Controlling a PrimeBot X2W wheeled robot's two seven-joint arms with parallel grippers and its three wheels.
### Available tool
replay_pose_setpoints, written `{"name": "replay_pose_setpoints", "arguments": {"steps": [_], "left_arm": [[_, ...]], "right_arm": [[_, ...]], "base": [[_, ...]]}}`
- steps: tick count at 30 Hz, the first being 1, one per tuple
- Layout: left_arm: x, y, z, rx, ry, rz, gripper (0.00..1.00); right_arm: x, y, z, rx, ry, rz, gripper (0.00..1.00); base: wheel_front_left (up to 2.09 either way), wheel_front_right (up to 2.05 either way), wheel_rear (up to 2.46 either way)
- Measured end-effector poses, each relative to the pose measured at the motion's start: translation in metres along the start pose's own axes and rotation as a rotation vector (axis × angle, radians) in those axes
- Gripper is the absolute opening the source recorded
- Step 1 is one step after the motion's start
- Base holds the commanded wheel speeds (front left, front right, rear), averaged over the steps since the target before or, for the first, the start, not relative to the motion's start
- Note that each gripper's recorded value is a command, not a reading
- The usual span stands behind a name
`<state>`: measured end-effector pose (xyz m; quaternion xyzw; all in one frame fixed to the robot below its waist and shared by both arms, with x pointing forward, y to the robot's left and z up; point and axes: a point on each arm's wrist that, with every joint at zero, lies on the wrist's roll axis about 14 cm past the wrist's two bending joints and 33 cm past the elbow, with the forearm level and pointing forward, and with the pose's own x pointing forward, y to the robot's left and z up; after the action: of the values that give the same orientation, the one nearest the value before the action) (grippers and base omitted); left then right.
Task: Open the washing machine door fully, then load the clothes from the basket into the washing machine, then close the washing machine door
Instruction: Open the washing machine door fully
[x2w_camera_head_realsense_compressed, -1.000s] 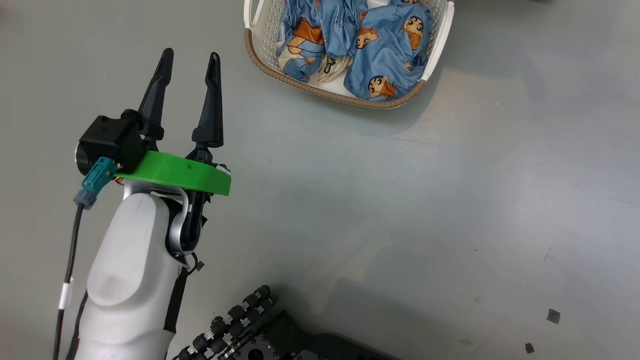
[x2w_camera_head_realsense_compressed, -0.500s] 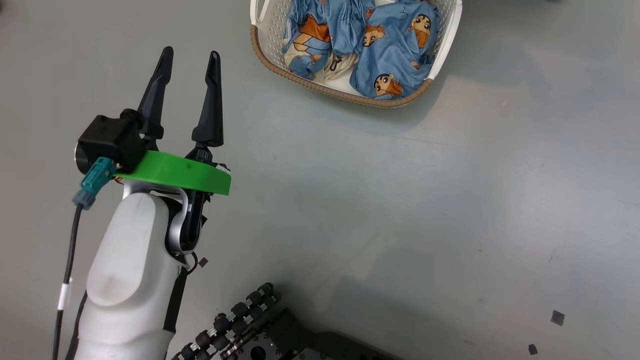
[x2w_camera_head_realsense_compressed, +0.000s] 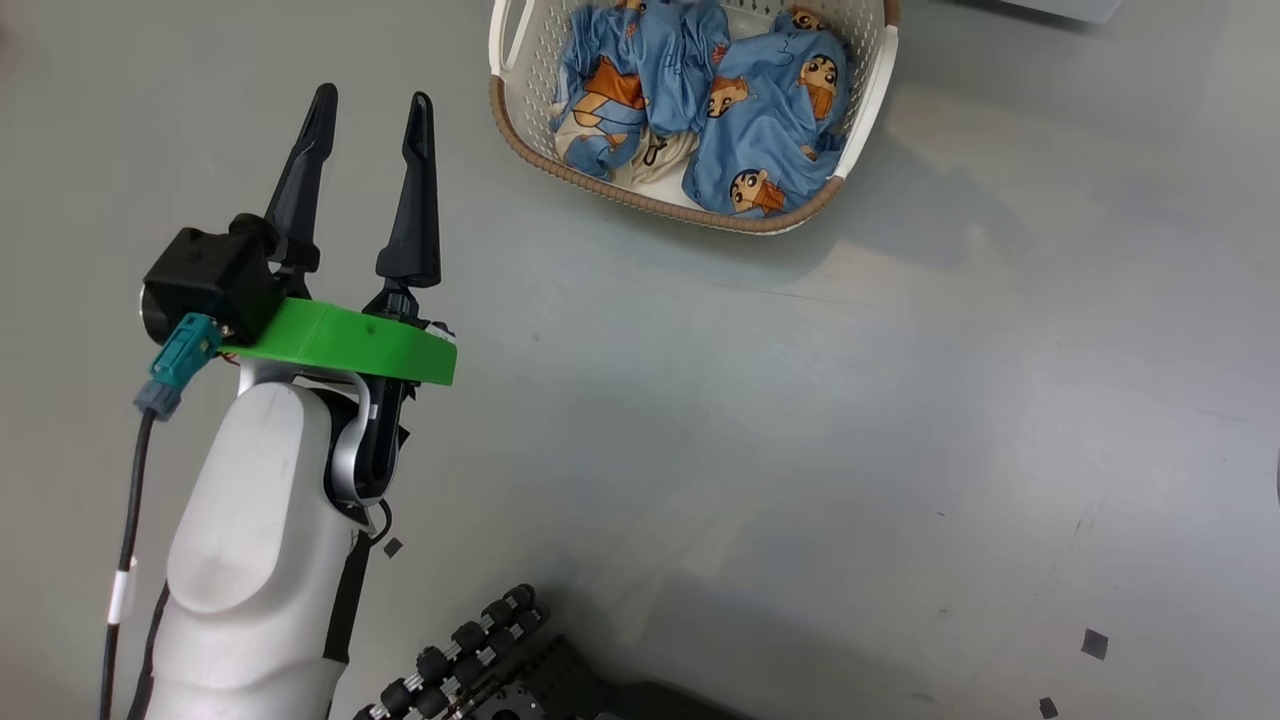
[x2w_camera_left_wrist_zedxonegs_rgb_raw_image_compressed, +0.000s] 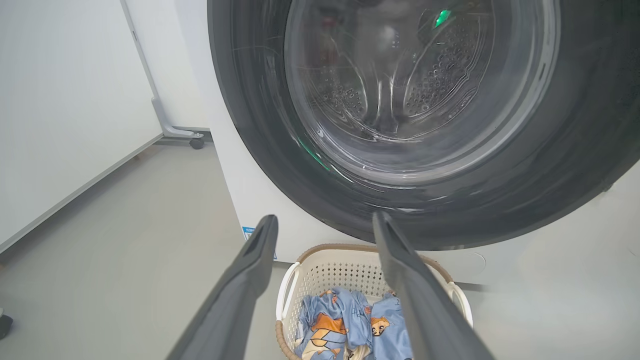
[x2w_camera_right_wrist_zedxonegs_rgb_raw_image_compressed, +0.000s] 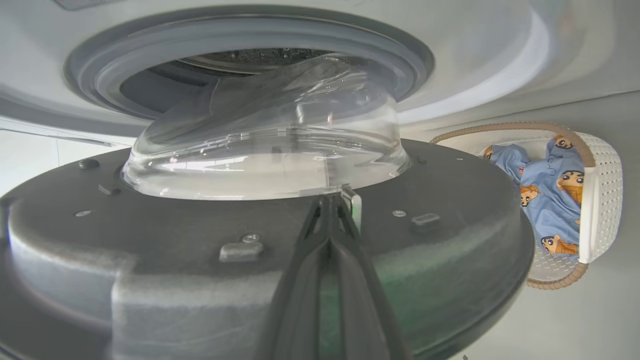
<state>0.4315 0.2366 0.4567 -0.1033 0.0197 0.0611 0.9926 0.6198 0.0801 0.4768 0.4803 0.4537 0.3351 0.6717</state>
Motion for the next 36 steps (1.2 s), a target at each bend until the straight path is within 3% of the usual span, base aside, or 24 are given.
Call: {"name": "replay_pose_setpoints", "arguments": {"steps": [12, 27, 36], "left_arm": [[-0.002, -0.012, 0.013, -0.007, -0.035, -0.035, 1.00], [-0.014, -0.030, 0.026, -0.016, -0.062, -0.087, 1.00], [-0.026, -0.023, 0.026, -0.020, -0.060, -0.060, 1.00]], "right_arm": [[-0.010, 0.011, -0.043, -0.003, 0.149, 0.019, 0.00], [-0.016, 0.024, -0.128, -0.072, 0.416, 0.052, 0.00], [-0.018, 0.035, -0.168, -0.108, 0.517, 0.094, 0.00]], "base": [[0.00, 0.00, 0.00], [0.00, 0.00, 0.00], [0.00, 0.00, 0.00]]}}
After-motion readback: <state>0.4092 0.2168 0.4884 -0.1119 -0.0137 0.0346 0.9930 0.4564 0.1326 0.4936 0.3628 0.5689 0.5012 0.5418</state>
